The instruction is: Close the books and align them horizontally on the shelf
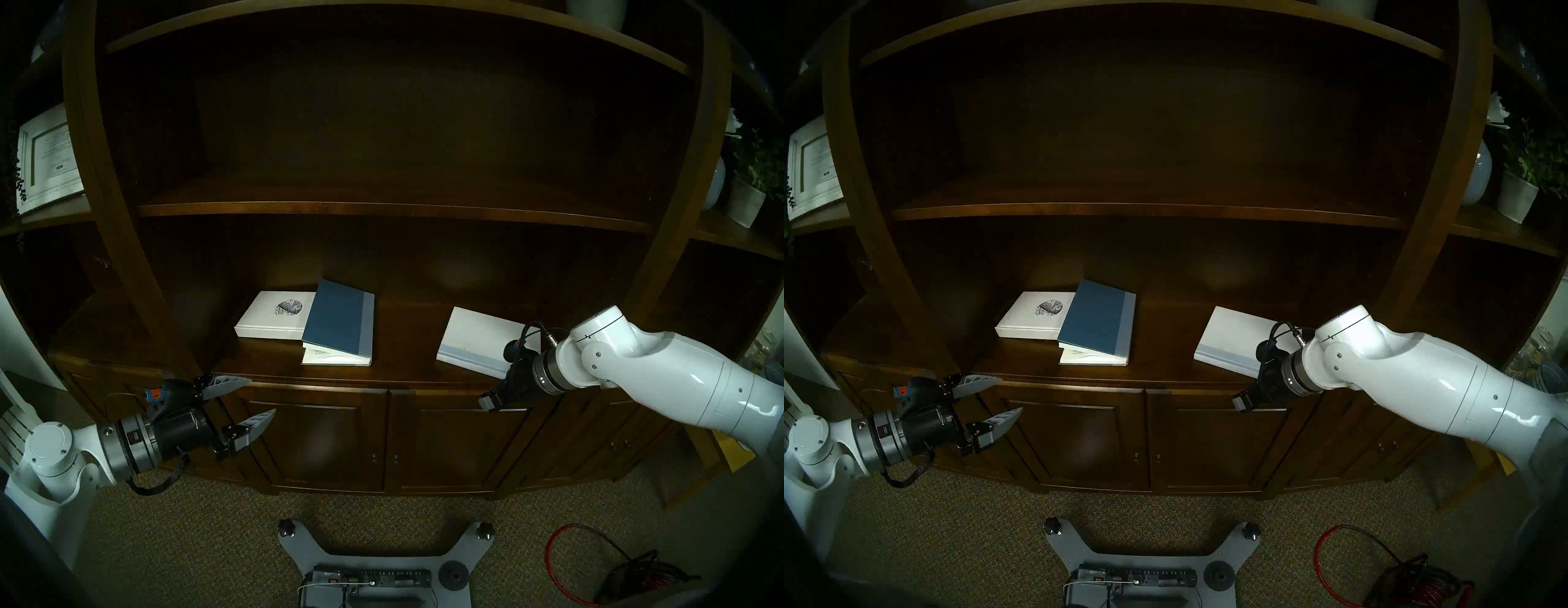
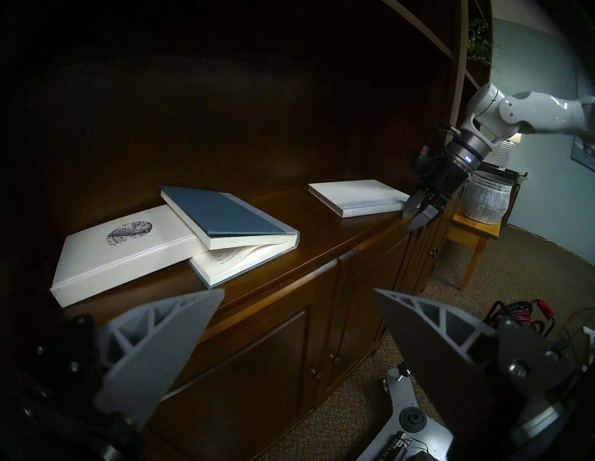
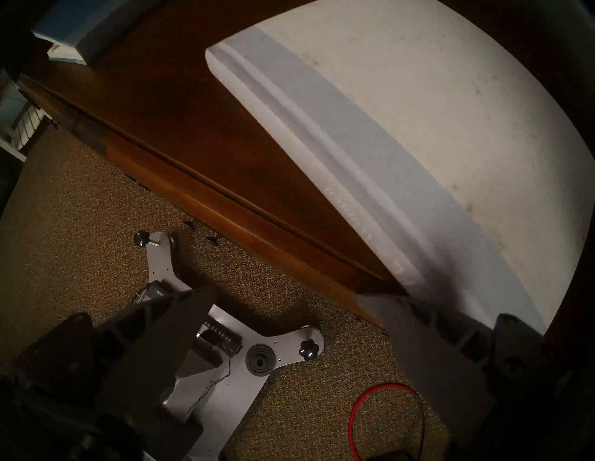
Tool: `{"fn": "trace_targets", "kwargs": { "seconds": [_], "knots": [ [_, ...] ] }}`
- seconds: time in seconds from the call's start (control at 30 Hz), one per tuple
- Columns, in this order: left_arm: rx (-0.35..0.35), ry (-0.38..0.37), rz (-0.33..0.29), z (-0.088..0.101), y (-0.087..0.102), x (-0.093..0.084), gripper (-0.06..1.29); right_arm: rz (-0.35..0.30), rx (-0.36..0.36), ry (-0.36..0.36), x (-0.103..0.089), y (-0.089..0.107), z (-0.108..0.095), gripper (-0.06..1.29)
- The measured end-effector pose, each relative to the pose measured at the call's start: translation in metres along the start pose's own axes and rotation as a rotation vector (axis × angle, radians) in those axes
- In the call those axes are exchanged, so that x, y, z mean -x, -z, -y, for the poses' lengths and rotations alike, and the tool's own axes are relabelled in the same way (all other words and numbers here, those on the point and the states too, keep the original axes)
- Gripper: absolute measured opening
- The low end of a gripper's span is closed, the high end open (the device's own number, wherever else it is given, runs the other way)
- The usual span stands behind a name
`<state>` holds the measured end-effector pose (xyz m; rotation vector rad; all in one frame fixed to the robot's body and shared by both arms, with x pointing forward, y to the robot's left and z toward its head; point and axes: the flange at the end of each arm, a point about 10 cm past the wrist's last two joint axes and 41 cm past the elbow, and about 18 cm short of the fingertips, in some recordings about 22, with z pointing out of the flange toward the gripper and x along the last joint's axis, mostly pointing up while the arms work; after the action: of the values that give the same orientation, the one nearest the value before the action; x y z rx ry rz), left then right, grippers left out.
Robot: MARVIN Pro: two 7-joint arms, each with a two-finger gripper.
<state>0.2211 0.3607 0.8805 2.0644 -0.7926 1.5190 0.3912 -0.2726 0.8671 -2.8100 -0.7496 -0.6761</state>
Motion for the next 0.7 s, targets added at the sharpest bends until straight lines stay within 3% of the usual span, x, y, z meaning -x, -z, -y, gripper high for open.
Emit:
{"fn": "trace_targets", "kwargs": {
  "seconds": [0.43, 0.7],
  "knots": [
    [0.000, 0.000, 0.000, 0.000, 0.000, 0.000, 1.26, -0.010, 0.075, -0.006, -0.014, 0.013, -0.027, 1.23],
    [0.000, 0.000, 0.000, 0.000, 0.000, 0.000, 1.26, -0.019, 0.097, -0.008, -0.024, 0.008, -0.038, 1.23]
  ]
}}
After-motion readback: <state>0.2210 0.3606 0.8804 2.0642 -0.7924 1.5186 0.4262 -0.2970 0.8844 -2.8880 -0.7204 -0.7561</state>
